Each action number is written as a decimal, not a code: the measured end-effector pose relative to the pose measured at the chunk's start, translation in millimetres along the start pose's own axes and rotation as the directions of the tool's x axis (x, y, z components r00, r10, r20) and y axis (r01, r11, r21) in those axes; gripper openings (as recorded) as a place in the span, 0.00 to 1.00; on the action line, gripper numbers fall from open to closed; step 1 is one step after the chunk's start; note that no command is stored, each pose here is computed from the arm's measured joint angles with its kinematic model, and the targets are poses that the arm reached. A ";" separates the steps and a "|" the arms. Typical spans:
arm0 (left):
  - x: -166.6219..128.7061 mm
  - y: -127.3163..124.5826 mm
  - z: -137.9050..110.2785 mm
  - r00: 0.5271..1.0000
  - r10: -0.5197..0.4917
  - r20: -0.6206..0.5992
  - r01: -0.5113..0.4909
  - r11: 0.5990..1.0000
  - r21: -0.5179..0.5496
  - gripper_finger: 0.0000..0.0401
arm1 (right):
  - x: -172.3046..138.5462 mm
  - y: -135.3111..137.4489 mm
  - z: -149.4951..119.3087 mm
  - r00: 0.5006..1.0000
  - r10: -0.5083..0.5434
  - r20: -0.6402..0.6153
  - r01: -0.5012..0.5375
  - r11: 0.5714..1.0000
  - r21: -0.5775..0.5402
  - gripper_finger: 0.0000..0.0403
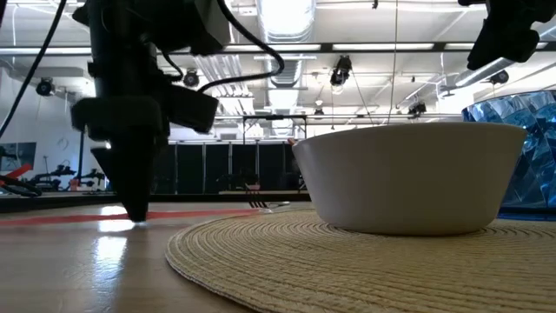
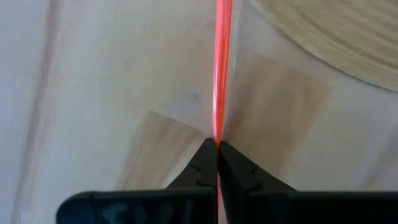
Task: Pick & Place Utensil
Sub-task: Put the orange straw into the blue cup
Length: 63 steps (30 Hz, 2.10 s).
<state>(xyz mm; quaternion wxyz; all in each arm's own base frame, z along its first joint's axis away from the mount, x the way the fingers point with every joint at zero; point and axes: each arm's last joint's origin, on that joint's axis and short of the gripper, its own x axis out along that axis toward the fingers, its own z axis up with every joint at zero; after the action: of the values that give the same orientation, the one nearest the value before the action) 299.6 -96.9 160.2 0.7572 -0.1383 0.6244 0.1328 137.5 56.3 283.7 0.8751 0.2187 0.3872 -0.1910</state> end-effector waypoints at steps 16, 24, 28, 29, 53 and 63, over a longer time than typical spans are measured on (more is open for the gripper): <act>-86.0 23.4 -6.5 0.955 -0.001 0.297 -0.001 1.000 0.009 0.00 | -7.6 5.3 7.8 0.998 0.052 0.033 -0.049 0.997 -0.067 0.17; -127.6 38.0 -7.3 0.814 0.099 0.572 -0.098 0.995 -0.032 0.00 | -3.5 20.9 16.1 0.981 0.157 0.116 -0.132 0.971 -0.201 0.17; -134.1 35.4 -1.9 0.750 0.073 0.657 -0.099 0.995 0.002 0.00 | 0.5 30.5 20.4 0.962 0.217 0.168 -0.165 0.946 -0.278 0.17; -135.7 33.8 0.1 0.735 0.059 0.676 -0.094 0.995 0.015 0.00 | 1.7 32.9 21.4 0.956 0.231 0.180 -0.171 0.940 -0.294 0.17; -122.8 14.6 15.7 0.404 -0.223 0.887 -0.023 0.967 0.254 0.00 | 42.1 91.2 38.3 0.840 0.400 0.367 -0.123 0.799 -0.588 0.17; -107.7 13.4 13.0 0.298 -0.296 0.908 0.004 0.951 0.309 0.00 | 49.0 98.1 46.4 0.801 0.356 0.481 -0.023 0.822 -0.569 0.32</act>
<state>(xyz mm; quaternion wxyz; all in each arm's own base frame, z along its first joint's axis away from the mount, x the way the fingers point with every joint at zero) 286.5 -82.7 267.8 0.9976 0.0032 0.0576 0.0375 245.2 105.1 297.5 0.9899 -0.0627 0.1214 -0.0386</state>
